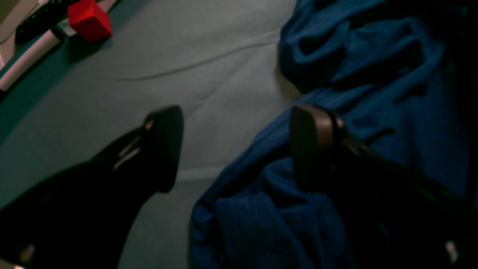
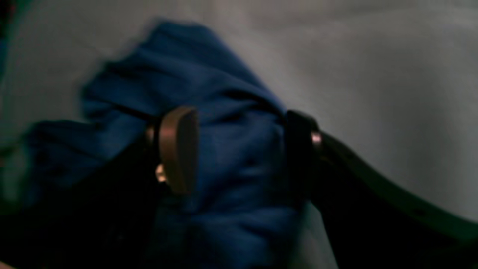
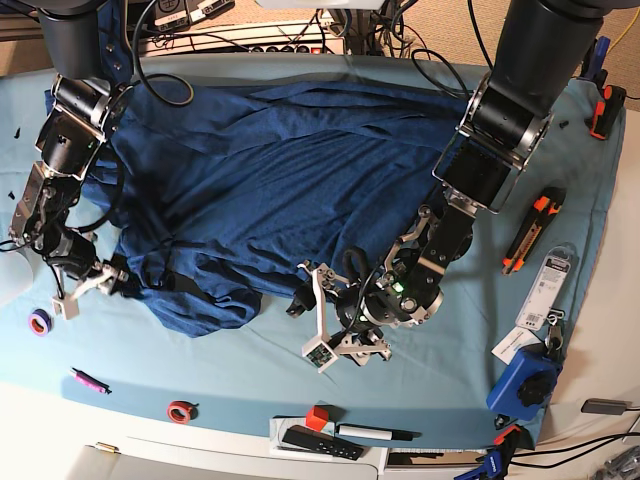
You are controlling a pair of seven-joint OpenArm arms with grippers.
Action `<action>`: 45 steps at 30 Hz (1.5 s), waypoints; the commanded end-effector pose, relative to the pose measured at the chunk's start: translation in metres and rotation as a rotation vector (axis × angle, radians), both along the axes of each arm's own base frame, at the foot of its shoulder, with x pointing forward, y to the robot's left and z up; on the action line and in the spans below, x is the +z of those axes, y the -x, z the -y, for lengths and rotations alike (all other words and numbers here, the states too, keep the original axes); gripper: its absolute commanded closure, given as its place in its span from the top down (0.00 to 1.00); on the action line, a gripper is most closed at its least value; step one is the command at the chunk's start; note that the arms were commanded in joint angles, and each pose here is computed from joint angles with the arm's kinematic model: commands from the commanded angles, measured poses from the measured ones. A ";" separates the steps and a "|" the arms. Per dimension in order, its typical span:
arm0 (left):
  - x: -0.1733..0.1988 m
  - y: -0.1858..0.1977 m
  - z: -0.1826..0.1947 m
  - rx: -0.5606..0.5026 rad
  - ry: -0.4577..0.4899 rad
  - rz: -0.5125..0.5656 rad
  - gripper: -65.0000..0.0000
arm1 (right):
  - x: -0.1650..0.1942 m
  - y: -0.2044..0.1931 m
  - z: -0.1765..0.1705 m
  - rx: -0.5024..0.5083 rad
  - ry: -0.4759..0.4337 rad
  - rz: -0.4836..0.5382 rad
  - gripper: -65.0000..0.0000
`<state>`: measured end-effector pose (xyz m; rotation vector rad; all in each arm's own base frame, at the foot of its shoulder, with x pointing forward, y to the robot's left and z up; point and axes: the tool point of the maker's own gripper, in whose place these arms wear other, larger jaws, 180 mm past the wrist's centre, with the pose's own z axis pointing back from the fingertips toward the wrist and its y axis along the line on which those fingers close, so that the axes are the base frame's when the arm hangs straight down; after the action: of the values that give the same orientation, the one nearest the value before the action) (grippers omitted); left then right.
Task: Layout the t-shirt on the table in an organized manner, then fold the t-shirt properly
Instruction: 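Pull the pinched fabric with both grippers toward the shirt's hem, then drag the right gripper along the shirt edge while left gripper holds fabric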
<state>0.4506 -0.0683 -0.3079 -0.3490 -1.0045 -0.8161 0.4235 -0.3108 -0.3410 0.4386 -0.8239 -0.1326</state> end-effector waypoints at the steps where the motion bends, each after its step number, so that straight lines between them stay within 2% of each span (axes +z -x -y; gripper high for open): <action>1: 0.026 -0.011 0.006 -0.004 0.038 0.060 0.68 | 0.028 -0.013 0.005 -0.006 -0.024 0.077 0.55; 4: 0.026 -0.011 0.005 -0.004 0.037 0.060 0.68 | 0.038 -0.009 -0.014 0.043 -0.158 0.082 0.55; 7: 0.026 -0.011 0.005 -0.004 0.037 0.060 0.68 | 0.049 0.004 -0.042 0.154 -0.314 0.059 0.55; 11: 0.026 -0.011 0.006 -0.004 0.039 0.060 0.68 | 0.090 -0.002 -0.056 0.182 -0.518 0.219 0.55; 13: 0.026 -0.011 0.006 -0.005 0.046 0.055 0.68 | 0.095 0.001 -0.057 0.178 -0.569 0.251 0.55; 19: 0.016 -0.004 0.007 -0.008 0.047 0.025 0.68 | 0.069 0.016 -0.052 0.153 -0.549 0.185 0.54; 23: 0.004 0.009 0.012 -0.036 0.050 -0.012 0.68 | 0.052 0.027 -0.027 0.067 -0.510 0.156 0.54; 30: 0.016 0.007 0.036 -0.019 0.107 -0.019 0.67 | 0.088 0.043 0.067 -0.266 -0.599 0.423 0.54; 33: 0.015 0.006 0.052 -0.028 0.121 -0.046 0.67 | 0.089 0.059 0.093 -0.352 -0.601 0.462 0.54; 36: 0.011 0.005 0.074 -0.037 0.139 -0.084 0.67 | 0.083 0.072 0.104 -0.376 -0.579 0.446 0.54; 42: 0.004 -0.006 0.098 -0.032 0.153 -0.132 0.67 | 0.065 0.083 0.100 -0.348 -0.535 0.357 0.54; 45: 0.003 -0.014 0.094 0.004 0.171 -0.130 0.59 | 0.059 0.084 0.090 -0.309 -0.538 0.315 0.54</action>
<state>0.4546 -0.1441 -0.3379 -0.4986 -0.8778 -0.6790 0.3335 -0.3860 -0.3068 0.8659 -1.0865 -0.6126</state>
